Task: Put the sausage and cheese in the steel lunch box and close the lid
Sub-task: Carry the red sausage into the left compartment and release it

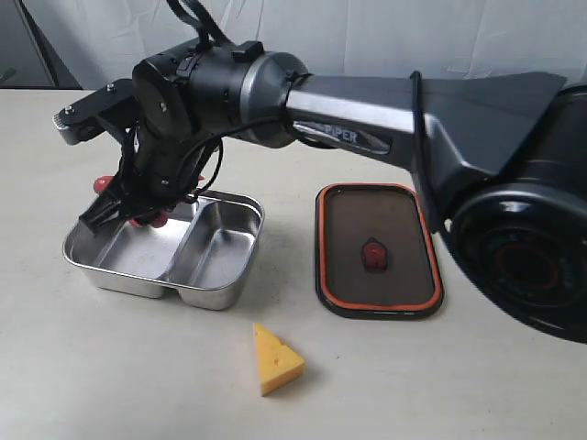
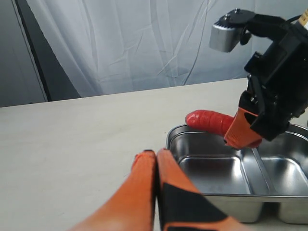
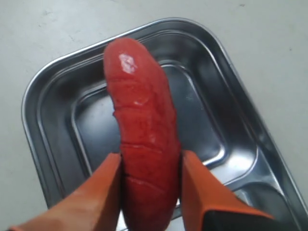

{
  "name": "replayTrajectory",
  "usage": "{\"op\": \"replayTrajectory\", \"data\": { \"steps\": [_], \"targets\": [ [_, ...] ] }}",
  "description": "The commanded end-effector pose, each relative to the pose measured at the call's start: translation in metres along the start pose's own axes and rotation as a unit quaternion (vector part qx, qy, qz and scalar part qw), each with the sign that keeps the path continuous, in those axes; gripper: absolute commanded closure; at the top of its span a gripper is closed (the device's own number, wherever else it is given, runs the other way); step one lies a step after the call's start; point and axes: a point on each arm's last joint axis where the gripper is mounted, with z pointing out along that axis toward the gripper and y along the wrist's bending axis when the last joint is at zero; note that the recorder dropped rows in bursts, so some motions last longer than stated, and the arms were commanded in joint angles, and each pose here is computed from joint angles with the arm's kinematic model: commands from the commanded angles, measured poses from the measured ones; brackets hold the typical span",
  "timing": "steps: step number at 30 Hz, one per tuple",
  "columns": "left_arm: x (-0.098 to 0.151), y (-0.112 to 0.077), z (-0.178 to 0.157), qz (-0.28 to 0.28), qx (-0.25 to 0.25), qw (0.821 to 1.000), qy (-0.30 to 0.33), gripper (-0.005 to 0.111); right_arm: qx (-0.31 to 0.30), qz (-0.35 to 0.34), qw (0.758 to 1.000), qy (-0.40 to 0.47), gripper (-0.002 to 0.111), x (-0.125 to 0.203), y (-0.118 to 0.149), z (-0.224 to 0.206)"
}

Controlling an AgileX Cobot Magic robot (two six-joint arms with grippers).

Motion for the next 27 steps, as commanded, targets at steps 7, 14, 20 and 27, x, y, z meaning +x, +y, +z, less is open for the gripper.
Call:
{"op": "replayTrajectory", "data": {
  "steps": [7,14,20,27],
  "targets": [
    [0.000,-0.001,0.000,-0.004,0.004,1.000,-0.006,0.107,0.003,-0.006,1.000,0.010,0.077,-0.002,-0.004,0.009],
    [0.000,-0.001,0.000,-0.004,0.004,1.000,-0.006,0.107,0.003,-0.007,1.000,0.012,0.076,-0.002,-0.004,0.008],
    [0.000,-0.001,0.000,-0.004,0.004,1.000,-0.006,0.107,0.027,-0.024,0.999,0.035,0.055,0.002,-0.008,0.008],
    [0.000,-0.001,0.000,-0.004,0.004,1.000,-0.006,0.107,0.049,-0.022,0.996,0.073,0.055,0.004,-0.011,-0.008]
  ]
}}
